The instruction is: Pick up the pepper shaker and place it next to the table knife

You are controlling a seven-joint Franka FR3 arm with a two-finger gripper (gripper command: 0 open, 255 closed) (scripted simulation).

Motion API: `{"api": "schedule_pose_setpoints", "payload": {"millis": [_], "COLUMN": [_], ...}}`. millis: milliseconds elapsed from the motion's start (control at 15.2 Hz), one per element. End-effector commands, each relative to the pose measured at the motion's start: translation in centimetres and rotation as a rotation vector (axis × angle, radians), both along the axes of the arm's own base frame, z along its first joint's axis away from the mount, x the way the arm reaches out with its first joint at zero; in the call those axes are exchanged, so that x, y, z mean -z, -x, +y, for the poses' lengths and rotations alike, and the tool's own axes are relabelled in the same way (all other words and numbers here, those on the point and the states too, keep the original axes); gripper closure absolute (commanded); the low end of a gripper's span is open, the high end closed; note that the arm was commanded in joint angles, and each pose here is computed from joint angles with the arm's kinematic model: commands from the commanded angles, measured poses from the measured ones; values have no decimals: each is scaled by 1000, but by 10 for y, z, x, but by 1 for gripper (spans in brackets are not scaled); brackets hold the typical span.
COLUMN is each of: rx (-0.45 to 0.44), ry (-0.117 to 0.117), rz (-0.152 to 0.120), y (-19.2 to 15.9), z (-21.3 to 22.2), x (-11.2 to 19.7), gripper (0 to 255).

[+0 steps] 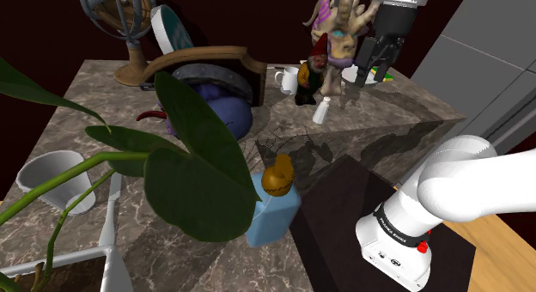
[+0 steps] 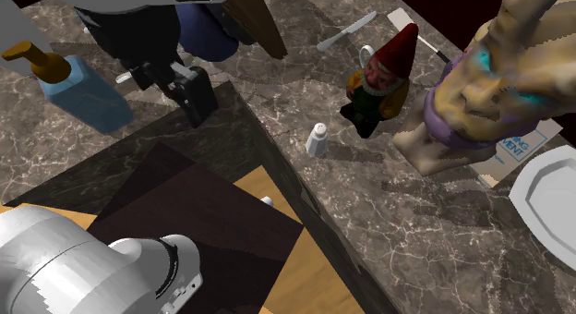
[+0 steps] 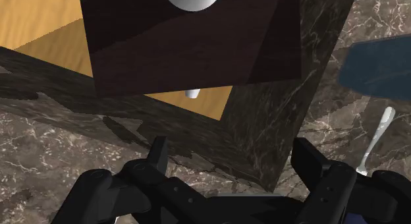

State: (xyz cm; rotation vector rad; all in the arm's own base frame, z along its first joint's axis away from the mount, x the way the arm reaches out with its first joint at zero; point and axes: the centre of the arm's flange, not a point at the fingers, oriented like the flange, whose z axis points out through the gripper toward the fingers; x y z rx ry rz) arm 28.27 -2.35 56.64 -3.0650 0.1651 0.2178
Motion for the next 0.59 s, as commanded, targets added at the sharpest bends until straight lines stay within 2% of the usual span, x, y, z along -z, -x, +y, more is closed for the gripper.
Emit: {"api": "schedule_pose_setpoints", "payload": {"millis": [0, 528], "rx": [0, -104], "ry": [0, 55], "rz": [0, -62], "y": [0, -40], "z": [0, -51], "x": [0, 69], "gripper": [0, 0]}}
